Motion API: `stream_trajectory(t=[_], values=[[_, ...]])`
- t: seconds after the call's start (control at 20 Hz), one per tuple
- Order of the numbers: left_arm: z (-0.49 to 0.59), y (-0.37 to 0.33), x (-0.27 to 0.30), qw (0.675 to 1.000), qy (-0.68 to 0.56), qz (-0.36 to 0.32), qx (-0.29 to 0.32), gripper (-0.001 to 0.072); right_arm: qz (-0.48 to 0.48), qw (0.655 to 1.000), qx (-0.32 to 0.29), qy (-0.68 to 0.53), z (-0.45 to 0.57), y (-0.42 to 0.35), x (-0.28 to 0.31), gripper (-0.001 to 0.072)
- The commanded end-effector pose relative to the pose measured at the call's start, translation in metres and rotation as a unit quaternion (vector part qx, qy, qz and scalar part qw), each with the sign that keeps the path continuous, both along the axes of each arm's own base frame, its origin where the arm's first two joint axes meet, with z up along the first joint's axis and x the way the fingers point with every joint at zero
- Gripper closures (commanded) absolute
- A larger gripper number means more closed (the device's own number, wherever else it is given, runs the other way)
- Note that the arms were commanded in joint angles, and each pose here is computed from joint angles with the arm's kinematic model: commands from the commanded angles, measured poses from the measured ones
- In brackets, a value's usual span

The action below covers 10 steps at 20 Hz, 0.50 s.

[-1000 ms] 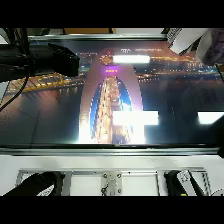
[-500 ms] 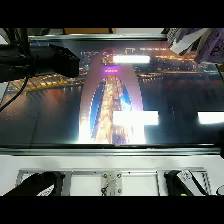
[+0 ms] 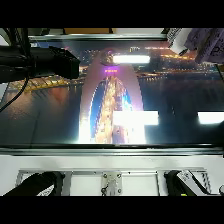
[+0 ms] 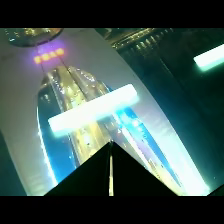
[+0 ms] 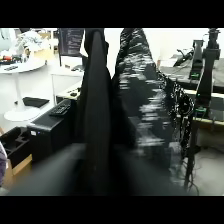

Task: Fold the clothes and pants, and hang the long-sleeved shirts on hangers.

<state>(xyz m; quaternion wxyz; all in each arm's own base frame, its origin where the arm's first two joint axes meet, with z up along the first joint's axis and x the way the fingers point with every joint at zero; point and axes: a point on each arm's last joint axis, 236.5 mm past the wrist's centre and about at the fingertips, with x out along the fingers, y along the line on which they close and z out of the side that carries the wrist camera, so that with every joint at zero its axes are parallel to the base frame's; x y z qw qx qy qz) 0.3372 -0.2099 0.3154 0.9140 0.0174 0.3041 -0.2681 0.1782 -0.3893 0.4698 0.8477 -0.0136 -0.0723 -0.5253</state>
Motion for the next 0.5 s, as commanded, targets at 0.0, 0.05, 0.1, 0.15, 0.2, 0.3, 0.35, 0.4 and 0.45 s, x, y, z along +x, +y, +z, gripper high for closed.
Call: stream_trajectory(t=[0.0, 0.05, 0.1, 0.15, 0.2, 0.3, 0.35, 0.4, 0.45], values=[[0.0, 0.0, 0.0, 1.0, 0.0, 0.0, 0.001, 0.0687, 0.015, 1.0, 0.001, -0.022, 0.008, 0.01, 0.002, 0.0166], [0.0, 0.0, 0.0, 1.0, -0.001, 0.0, 0.001, 0.0687, 0.026, 0.999, 0.0, -0.037, 0.013, 0.018, 0.003, 0.0168], [0.0, 0.0, 0.0, 1.0, 0.0, 0.0, 0.001, 0.0687, 0.044, 0.997, 0.0, -0.061, 0.022, 0.029, 0.005, 0.0168], [0.0, 0.0, 0.0, 1.0, 0.0, 0.0, 0.001, 0.0687, 0.065, 0.994, 0.003, -0.089, 0.031, 0.041, 0.008, 0.0169], [0.0, 0.0, 0.0, 1.0, 0.0, 0.0, 0.001, 0.0687, 0.092, 0.988, 0.008, -0.122, 0.04, 0.054, 0.012, 0.017], [0.0, 0.0, 0.0, 1.0, 0.0, 0.0, 0.001, 0.0687, 0.156, 0.968, 0.03, -0.195, 0.055, 0.079, 0.025, 0.0189], [0.0, 0.0, 0.0, 1.0, 0.0, 0.0, 0.001, 0.0688, 0.196, 0.953, 0.046, -0.227, 0.061, 0.092, 0.036, 0.0189], [0.0, 0.0, 0.0, 1.0, 0.0, 0.0, 0.001, 0.0687, 0.231, 0.943, 0.05, -0.233, 0.065, 0.105, 0.05, 0.0189], [0.0, 0.0, 0.0, 1.0, 0.0, 0.0, 0.002, 0.0687, 0.266, 0.938, 0.045, -0.215, 0.065, 0.122, 0.067, 0.0189]])
